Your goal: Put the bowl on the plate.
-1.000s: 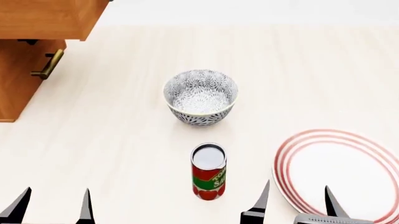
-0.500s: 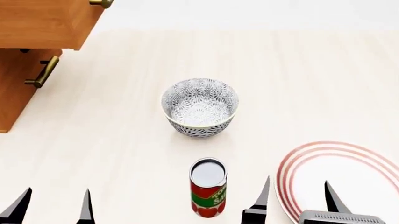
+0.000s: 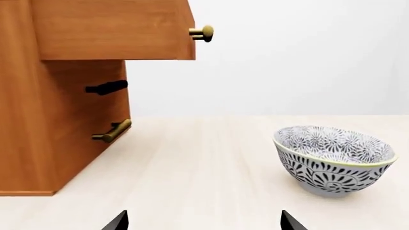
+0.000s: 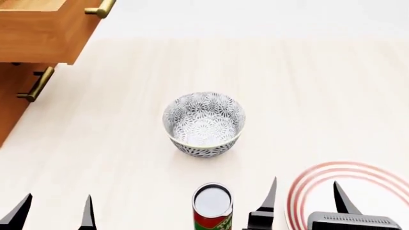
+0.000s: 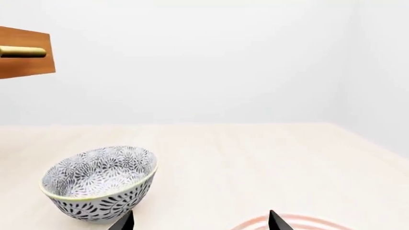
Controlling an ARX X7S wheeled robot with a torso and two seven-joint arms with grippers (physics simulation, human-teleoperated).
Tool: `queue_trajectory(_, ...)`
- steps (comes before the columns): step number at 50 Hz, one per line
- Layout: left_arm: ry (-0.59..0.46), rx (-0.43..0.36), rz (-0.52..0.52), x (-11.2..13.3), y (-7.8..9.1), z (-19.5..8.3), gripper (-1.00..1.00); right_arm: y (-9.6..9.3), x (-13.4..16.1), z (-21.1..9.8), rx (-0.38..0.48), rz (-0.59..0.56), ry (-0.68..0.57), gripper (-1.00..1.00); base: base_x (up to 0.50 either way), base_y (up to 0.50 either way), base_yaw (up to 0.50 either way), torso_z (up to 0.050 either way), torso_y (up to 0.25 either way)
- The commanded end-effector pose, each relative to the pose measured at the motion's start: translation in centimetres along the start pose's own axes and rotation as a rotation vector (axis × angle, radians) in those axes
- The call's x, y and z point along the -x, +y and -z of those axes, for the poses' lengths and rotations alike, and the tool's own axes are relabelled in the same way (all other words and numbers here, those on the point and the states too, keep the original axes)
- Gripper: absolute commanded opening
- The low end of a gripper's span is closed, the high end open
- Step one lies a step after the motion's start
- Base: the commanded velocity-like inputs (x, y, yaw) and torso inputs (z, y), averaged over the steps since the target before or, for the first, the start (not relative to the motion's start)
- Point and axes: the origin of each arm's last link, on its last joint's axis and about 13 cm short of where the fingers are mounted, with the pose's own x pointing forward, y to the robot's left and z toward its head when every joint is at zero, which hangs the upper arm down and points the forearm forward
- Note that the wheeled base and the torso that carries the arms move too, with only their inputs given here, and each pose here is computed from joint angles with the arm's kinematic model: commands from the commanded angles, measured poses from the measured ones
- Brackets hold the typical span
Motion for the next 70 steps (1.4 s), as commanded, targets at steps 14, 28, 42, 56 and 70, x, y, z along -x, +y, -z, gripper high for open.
queue_trajectory(14,0.002,0.005,-0.004,0.0,0.0,0.0,1.0,-0.2,0.1,-0.7,-0.024,-0.016,0.002,1.0,0.15,0.0,0.0,0.0,0.0)
queue_trajectory(28,0.005,0.008,-0.005,-0.1,0.1,0.1,1.0,-0.2,0.0,-0.7,-0.015,-0.014,0.005,1.0,0.14,0.0,0.0,0.0,0.0)
queue_trajectory(42,0.004,0.014,-0.011,0.0,0.2,0.0,1.0,-0.2,0.0,-0.7,-0.015,-0.017,0.011,1.0,0.14,0.0,0.0,0.0,0.0)
queue_trajectory(56,0.006,0.016,-0.012,0.1,0.3,0.2,1.0,-0.2,-0.2,-0.6,-0.011,-0.006,0.028,1.0,0.14,0.0,0.0,0.0,0.0)
queue_trajectory(70,0.003,0.019,-0.015,0.1,0.3,-0.1,1.0,-0.1,-1.1,-2.3,0.045,0.008,0.082,1.0,0.01,0.0,0.0,0.0,0.0)
